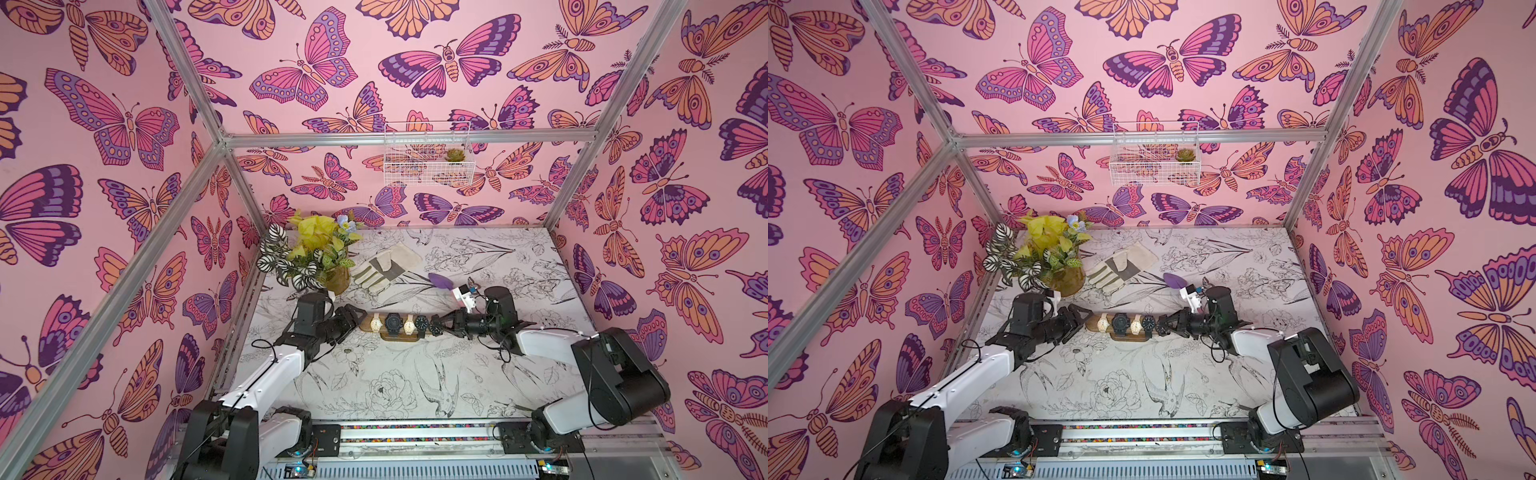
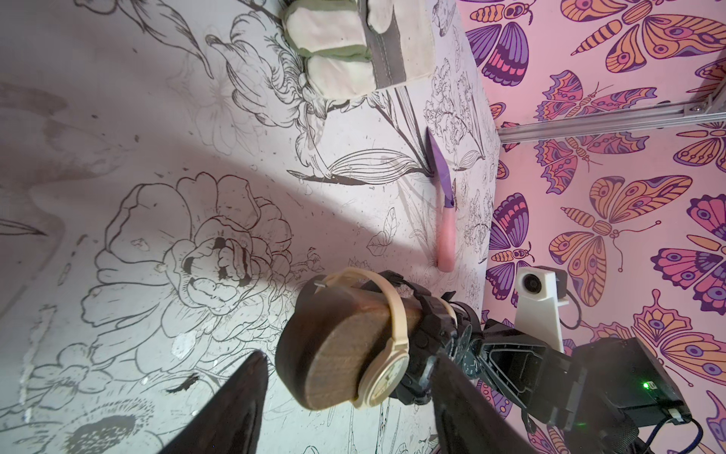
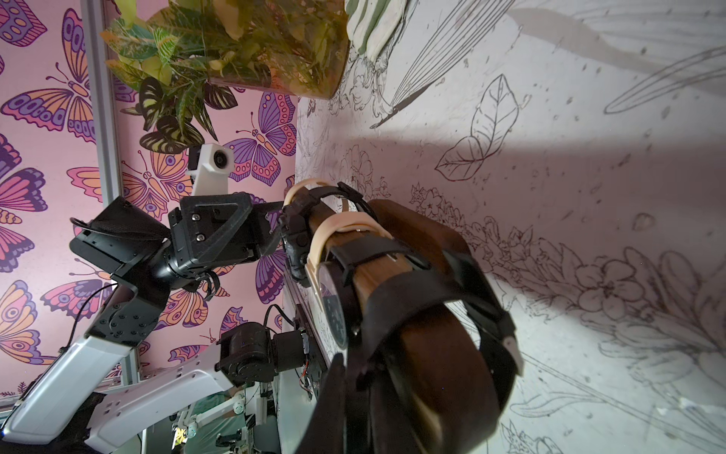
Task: Place watch on stand
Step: Place the watch on the stand.
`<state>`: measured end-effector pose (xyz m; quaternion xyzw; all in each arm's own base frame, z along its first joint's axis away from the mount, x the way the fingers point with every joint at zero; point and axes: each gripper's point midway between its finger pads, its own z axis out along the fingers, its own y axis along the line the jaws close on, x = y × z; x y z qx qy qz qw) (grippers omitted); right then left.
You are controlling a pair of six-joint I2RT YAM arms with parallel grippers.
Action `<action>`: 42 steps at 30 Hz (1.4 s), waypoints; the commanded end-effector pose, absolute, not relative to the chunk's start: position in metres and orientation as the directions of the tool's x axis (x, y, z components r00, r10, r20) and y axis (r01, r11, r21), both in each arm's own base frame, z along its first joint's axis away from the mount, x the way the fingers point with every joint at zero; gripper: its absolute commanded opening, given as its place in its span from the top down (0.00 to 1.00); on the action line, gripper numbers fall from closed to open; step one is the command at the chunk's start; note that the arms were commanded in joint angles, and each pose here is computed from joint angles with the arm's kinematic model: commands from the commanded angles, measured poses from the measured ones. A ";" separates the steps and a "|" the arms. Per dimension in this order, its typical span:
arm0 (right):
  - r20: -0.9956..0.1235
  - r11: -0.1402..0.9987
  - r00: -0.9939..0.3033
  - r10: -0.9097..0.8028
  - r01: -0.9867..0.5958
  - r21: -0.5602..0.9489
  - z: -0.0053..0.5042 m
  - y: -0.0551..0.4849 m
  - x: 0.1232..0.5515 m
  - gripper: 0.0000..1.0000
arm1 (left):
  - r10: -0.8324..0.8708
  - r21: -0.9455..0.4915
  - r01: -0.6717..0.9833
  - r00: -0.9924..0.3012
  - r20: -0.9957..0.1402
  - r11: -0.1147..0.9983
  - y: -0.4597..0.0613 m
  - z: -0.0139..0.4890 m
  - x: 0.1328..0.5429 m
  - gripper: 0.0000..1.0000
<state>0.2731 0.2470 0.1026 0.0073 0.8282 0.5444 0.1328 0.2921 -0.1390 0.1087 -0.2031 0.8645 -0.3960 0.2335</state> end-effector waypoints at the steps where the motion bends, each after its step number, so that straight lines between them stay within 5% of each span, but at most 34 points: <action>1: -0.213 0.427 -0.963 0.166 -0.125 0.896 0.095 0.247 0.274 0.89 | -0.538 -0.772 -0.176 -0.807 -0.241 0.611 -0.139 0.102 0.291 0.32; 29: -0.274 0.440 -0.941 0.200 -0.164 0.883 0.116 0.251 0.296 0.86 | -0.534 -0.774 -0.177 -0.813 -0.233 0.607 -0.143 0.097 0.291 0.33; 42: -0.278 0.503 -0.945 0.172 -0.158 0.849 0.106 0.244 0.287 0.69 | -0.533 -0.776 -0.175 -0.814 -0.232 0.606 -0.144 0.098 0.292 0.33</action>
